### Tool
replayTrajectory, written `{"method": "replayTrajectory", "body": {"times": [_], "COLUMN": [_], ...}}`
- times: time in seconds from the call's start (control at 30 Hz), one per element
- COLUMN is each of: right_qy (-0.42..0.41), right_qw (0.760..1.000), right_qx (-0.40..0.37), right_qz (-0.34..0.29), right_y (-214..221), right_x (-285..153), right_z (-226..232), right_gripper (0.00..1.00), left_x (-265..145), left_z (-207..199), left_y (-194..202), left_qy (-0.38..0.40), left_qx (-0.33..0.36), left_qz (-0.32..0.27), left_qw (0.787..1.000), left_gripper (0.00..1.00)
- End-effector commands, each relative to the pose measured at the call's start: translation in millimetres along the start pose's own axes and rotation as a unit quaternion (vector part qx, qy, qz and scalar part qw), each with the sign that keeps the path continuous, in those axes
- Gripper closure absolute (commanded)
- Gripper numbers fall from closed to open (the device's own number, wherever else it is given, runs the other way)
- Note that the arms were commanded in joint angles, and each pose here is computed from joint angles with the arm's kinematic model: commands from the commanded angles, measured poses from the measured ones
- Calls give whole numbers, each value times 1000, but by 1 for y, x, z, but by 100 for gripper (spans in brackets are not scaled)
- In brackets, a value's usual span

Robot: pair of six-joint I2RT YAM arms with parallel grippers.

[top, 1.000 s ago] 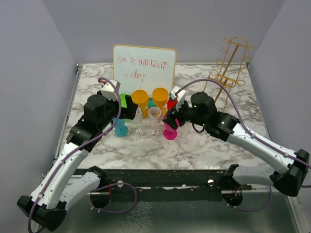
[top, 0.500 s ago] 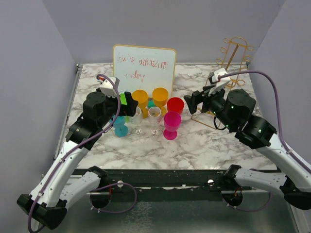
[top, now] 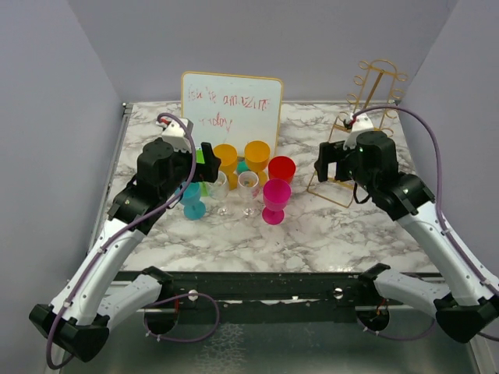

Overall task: Take the wine glass off the wine glass rack
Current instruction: Place the wine glass at the center of the board, then reset both arms

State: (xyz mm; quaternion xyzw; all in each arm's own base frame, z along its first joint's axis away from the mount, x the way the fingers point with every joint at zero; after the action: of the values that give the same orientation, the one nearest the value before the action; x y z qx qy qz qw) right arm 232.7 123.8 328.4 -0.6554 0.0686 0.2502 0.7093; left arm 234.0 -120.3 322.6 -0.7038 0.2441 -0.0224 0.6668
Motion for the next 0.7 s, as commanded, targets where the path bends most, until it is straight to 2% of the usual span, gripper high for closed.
{"method": "replayTrajectory", "body": {"times": [0.0,0.3,0.67], "right_qy": [-17,80,105], "right_qw": [997,992,990], "right_qx": [64,92,68], "right_qz": [41,16,-66], "right_y": [27,49,-12], "right_x": [9,5,49], "right_z": [-23,-65,-69], "right_gripper": [0,0,0], "left_x": [-5,-9,-8], "left_z": [8,12,6], "left_y": [-10,-7,-4], "left_qy": [-36,-45,-24], "left_qx": [3,15,1], "left_qz": [-4,0,-1], "left_qw": [999,999,1000], "left_gripper": [1,1,1]}}
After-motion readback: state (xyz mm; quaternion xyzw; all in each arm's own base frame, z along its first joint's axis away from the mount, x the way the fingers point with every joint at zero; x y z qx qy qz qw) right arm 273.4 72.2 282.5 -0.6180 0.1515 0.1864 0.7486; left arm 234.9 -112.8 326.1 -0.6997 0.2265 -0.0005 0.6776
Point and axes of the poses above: each gripper's point midway between its finger pads, its own x axis out along the fingers, its own z axis along the line the jaws close on, y = z × x, the point moved 6 cm from there along -x, back along the fingers, and after that the axes turned 7 degrees about x, right-handed, at the moved point
